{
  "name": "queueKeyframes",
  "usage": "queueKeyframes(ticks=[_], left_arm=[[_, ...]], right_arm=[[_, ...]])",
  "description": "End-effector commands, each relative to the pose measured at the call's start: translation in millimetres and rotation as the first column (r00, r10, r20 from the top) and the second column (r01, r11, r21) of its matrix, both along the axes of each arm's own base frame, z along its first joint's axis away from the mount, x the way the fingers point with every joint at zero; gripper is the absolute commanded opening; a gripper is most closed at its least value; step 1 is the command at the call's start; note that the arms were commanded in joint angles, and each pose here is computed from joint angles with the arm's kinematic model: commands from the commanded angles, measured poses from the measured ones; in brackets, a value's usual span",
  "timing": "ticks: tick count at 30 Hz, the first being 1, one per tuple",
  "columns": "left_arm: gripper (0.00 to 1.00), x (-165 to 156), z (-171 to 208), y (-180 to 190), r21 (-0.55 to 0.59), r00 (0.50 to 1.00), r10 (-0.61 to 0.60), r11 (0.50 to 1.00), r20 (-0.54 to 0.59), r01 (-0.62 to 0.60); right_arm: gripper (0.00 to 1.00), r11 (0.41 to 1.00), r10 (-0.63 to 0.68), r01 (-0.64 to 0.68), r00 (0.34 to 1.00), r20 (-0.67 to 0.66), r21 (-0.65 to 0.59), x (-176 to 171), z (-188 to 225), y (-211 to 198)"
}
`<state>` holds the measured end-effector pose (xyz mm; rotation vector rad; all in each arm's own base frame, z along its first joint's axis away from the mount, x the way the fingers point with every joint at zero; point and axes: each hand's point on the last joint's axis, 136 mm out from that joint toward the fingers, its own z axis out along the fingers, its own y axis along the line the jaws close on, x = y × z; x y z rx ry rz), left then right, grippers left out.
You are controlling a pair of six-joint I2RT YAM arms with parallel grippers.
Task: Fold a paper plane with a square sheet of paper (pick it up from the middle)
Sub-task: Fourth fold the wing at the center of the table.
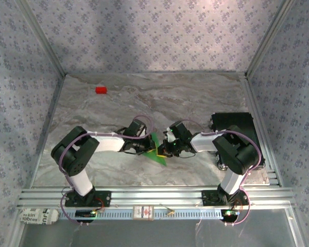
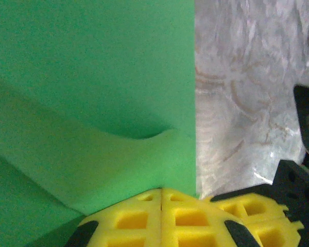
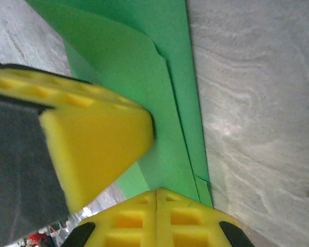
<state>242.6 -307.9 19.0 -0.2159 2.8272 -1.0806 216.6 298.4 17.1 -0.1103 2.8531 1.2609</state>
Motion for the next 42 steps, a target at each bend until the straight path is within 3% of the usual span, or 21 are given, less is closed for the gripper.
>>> queueKeyframes(ticks=[1, 20, 32, 42], left_arm=[[0.01, 2, -24, 21, 0.103, 0.998, 0.052, 0.993, -0.026, -0.049], [0.04, 62, -15, 67, 0.09, 0.992, 0.121, 0.988, 0.029, -0.123], [0.03, 82, -19, 97, 0.133, 0.988, 0.156, 0.979, 0.02, -0.157], [0.03, 93, 5, 97, 0.118, 0.987, 0.156, 0.98, 0.036, -0.159]], right_arm=[[0.0, 0.983, -0.023, 0.001, 0.993, -0.117, -0.185, -30, -46, -38], [0.0, 0.98, -0.01, -0.017, 0.991, -0.135, -0.198, -38, -54, -44], [0.0, 0.982, -0.003, -0.023, 0.991, -0.137, -0.188, -38, -53, -42], [0.0, 0.984, 0.002, -0.026, 0.991, -0.131, -0.179, -35, -50, -39]])
